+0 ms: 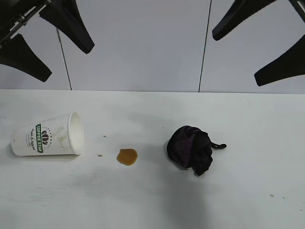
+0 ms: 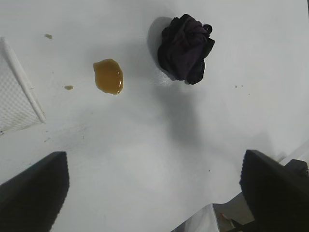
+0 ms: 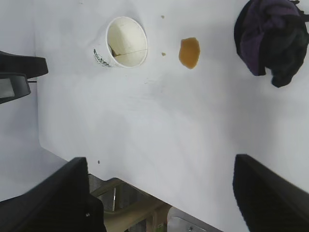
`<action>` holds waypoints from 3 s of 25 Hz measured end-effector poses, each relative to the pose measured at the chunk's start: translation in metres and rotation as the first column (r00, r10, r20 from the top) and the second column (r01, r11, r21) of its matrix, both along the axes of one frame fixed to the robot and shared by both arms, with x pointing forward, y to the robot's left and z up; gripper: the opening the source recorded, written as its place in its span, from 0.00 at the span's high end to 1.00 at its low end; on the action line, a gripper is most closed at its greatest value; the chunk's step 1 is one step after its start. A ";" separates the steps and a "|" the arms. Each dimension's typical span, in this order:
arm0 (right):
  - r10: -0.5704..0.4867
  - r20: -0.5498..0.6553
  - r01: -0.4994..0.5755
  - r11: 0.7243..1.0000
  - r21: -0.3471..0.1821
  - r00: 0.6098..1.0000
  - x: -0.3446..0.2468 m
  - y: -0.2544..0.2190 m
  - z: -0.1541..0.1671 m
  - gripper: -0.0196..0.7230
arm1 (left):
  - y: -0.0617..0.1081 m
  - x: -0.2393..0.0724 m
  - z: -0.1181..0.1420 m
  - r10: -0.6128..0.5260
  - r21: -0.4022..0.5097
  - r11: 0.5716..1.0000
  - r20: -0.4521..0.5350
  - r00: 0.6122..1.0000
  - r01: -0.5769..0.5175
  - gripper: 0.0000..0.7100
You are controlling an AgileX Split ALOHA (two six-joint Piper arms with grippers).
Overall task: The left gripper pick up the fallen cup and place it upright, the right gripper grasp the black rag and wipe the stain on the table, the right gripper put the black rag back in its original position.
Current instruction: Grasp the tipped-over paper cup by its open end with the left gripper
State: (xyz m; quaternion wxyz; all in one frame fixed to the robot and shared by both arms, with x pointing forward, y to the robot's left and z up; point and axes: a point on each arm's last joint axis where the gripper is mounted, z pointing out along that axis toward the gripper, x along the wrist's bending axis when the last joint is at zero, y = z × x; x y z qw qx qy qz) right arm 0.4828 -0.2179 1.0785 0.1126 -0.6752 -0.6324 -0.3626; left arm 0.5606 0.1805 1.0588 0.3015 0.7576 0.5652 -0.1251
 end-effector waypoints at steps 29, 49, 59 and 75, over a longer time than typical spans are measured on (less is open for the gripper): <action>0.011 0.026 -0.010 0.999 -0.045 1.000 0.001 -0.003 -0.002 0.21 | 0.002 0.015 0.003 -0.151 0.091 0.987 0.303 0.941 0.129 0.08; 0.010 0.049 -0.006 0.996 -0.089 0.999 0.003 -0.005 -0.003 0.21 | -0.051 0.006 -0.070 -0.864 0.816 0.228 -0.082 0.497 0.531 0.04; 0.010 0.050 -0.006 0.996 -0.092 0.999 0.003 -0.006 -0.003 0.21 | -0.060 0.014 -0.092 -0.898 0.831 0.142 -0.121 0.423 0.538 0.02; 0.012 0.052 -0.007 0.995 -0.097 0.999 0.003 -0.006 -0.003 0.21 | -0.058 0.048 -0.151 -0.887 0.809 0.117 -0.176 0.428 0.576 0.02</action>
